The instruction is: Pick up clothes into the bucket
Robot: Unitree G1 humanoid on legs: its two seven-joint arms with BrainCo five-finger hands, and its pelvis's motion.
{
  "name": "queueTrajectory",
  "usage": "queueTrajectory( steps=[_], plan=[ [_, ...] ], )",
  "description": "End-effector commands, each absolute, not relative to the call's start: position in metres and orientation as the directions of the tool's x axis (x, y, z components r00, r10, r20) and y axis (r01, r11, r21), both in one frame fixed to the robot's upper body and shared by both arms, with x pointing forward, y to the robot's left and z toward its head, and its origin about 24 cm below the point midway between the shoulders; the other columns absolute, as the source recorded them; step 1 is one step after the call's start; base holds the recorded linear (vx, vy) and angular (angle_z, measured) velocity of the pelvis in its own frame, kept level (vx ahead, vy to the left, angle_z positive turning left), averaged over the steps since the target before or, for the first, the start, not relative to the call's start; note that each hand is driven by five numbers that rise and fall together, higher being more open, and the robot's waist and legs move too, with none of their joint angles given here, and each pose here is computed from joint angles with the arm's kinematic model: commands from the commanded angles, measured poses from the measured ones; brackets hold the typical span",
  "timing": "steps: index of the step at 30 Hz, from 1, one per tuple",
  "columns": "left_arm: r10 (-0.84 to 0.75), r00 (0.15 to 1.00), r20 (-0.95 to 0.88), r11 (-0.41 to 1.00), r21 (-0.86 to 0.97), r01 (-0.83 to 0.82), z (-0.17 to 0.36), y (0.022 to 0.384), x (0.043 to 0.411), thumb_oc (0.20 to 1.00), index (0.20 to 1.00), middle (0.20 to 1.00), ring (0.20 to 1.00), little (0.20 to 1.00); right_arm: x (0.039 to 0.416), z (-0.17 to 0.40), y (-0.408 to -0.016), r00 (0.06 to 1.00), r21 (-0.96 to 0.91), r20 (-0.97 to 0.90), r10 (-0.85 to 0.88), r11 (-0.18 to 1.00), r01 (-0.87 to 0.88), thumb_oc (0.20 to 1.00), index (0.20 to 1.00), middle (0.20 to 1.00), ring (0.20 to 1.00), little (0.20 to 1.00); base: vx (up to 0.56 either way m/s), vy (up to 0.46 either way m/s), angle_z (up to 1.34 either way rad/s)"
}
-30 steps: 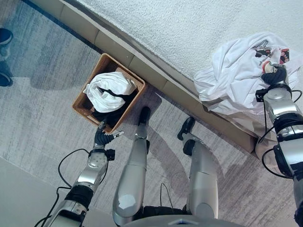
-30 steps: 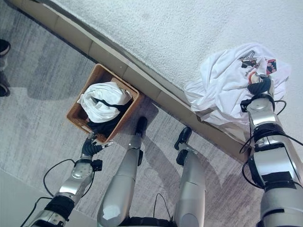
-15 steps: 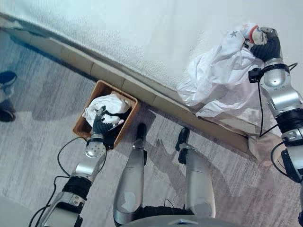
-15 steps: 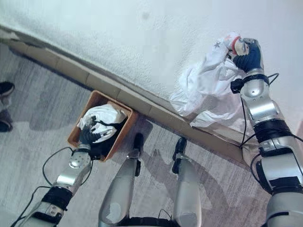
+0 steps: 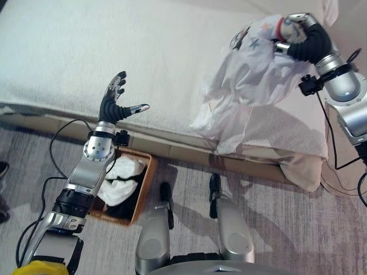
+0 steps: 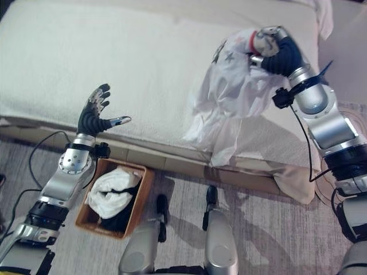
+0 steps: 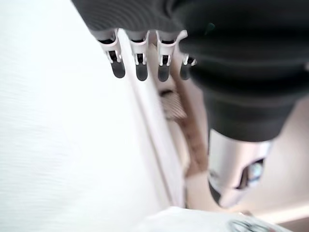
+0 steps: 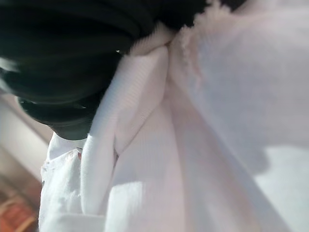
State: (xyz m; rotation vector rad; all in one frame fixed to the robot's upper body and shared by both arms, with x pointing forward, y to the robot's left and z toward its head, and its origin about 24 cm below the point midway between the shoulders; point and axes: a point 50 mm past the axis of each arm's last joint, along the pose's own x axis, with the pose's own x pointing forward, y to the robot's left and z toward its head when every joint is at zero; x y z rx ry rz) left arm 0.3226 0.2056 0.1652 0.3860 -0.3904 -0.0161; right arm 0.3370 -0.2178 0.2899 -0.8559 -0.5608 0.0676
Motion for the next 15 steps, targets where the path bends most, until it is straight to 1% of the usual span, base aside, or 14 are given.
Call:
queueTrajectory(
  steps=[1,5,7,10,12,15],
  plan=[
    [-0.223,0.903,0.368,0.903,0.427,0.049,0.164,0.180,0.322,1.000,1.000,1.000,1.000,1.000,0.324,0.314,-0.176,0.739,-0.735,0.486,0.467,0.676,0.057,0.200,0.200,0.200,0.200,0.200,0.08,-0.031,-0.10],
    [-0.308,0.888,0.341,0.872,0.474,0.120,0.164,0.153,0.331,1.000,1.000,1.000,1.000,1.000,0.319,0.314,-0.152,0.691,-0.740,0.458,0.560,0.670,-0.052,0.200,0.200,0.200,0.200,0.200,0.07,-0.047,-0.08],
    [-0.371,0.868,0.330,0.833,0.531,0.155,0.172,0.140,0.336,1.000,1.000,1.000,1.000,1.000,0.317,0.313,-0.144,0.675,-0.737,0.447,0.587,0.669,-0.095,0.200,0.200,0.200,0.200,0.200,0.06,-0.047,0.01],
    [-0.415,0.857,0.306,0.813,0.547,0.198,0.172,0.130,0.340,1.000,1.000,1.000,1.000,1.000,0.317,0.310,-0.136,0.665,-0.748,0.426,0.614,0.652,-0.123,0.200,0.200,0.200,0.200,0.200,0.06,-0.035,0.06],
    [-0.453,0.845,0.286,0.804,0.540,0.248,0.172,0.120,0.341,1.000,1.000,1.000,1.000,1.000,0.315,0.310,-0.128,0.646,-0.765,0.408,0.646,0.628,-0.144,0.200,0.200,0.200,0.200,0.200,0.08,-0.037,-0.01],
    [-0.489,0.831,0.264,0.825,0.450,0.343,0.166,0.099,0.341,1.000,1.000,1.000,1.000,1.000,0.311,0.309,-0.123,0.624,-0.763,0.398,0.672,0.620,-0.181,0.200,0.200,0.200,0.200,0.200,0.07,-0.027,-0.01]
  ],
)
